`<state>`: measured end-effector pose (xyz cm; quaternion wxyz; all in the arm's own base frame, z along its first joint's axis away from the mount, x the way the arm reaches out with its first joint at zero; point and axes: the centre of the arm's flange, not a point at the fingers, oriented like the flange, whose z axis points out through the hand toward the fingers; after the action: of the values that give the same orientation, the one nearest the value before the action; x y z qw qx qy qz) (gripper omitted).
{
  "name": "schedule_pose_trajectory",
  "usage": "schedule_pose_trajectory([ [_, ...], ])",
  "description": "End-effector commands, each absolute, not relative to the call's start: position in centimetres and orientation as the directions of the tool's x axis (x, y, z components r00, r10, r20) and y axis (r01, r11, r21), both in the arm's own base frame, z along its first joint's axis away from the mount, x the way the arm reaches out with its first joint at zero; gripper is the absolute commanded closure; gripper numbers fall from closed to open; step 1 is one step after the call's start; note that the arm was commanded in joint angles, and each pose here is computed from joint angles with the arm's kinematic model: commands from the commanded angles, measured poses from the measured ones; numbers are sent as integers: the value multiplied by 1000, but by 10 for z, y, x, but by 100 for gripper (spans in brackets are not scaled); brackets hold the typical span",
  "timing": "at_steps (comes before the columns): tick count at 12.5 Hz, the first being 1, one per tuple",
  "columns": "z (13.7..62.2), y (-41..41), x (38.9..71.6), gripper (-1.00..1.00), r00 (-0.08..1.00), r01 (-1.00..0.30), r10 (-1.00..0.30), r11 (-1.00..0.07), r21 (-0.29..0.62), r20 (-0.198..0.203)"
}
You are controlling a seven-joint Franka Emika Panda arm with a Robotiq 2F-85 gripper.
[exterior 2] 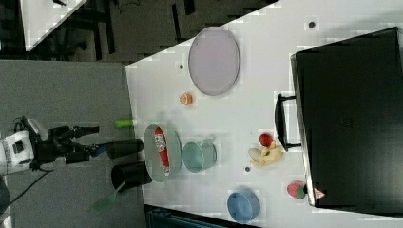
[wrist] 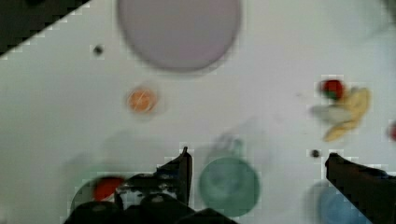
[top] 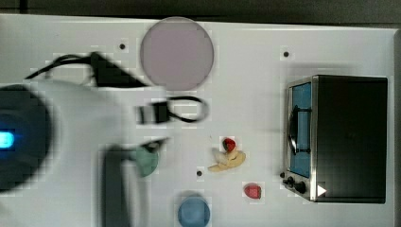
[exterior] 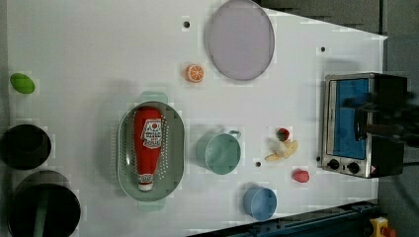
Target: Pick ketchup from strainer and place it on the table
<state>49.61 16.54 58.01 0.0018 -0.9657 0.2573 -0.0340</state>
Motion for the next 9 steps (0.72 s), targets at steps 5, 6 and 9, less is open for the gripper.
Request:
schedule_pose_trajectory([
  [5,470,328,456,-100,970,-234,-233,-972,4,-74],
  [6,453,342,449,-100,976,-201,-200,-980,-2,-89],
  [9,400,372,432,-100,990,-122,-118,-991,-47,-79],
])
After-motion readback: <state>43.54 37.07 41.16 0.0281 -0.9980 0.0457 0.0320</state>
